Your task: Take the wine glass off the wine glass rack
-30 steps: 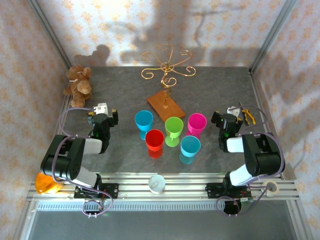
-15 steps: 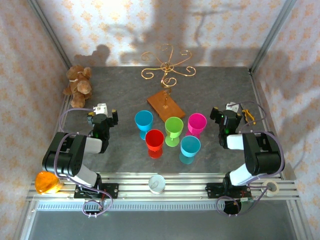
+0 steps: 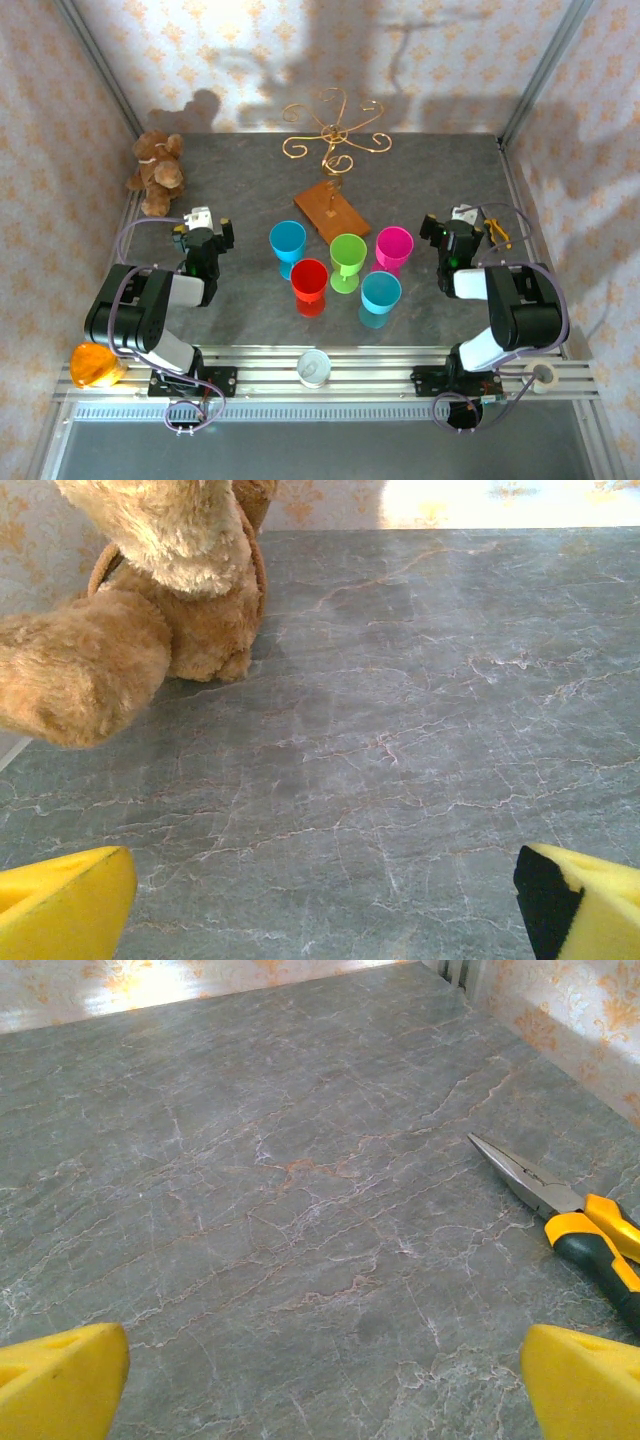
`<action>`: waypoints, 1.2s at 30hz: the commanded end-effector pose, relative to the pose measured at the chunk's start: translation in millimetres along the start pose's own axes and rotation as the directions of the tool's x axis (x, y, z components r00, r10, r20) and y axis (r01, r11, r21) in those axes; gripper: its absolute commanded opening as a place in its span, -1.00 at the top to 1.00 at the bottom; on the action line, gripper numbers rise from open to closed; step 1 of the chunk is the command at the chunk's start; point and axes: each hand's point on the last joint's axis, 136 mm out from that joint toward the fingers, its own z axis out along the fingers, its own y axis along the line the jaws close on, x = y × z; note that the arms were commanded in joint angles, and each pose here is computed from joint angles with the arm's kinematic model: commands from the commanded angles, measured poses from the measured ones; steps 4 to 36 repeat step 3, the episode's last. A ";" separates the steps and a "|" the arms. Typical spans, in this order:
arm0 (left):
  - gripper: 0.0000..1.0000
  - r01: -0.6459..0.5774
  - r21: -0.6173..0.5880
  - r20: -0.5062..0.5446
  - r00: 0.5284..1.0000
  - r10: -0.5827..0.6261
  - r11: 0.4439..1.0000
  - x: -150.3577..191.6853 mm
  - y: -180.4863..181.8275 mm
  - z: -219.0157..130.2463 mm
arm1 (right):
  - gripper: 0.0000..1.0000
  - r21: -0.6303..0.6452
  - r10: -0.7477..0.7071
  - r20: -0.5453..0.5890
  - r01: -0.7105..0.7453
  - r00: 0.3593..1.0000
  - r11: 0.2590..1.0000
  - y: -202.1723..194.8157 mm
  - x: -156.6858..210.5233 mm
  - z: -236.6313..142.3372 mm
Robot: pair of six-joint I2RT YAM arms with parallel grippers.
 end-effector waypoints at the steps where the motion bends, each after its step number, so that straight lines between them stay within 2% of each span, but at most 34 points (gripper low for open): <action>1: -0.99 0.042 -0.039 0.049 0.998 -0.040 0.998 -14.8 7.7 2.8 | -0.99 0.008 -0.006 0.012 0.006 1.000 1.000 -1.3 -6.5 2.2; 36: -0.99 0.042 -0.039 0.047 0.998 -0.040 0.998 -14.4 7.7 3.0 | -0.99 0.008 -0.008 0.013 0.008 1.000 1.000 -1.5 -6.2 1.7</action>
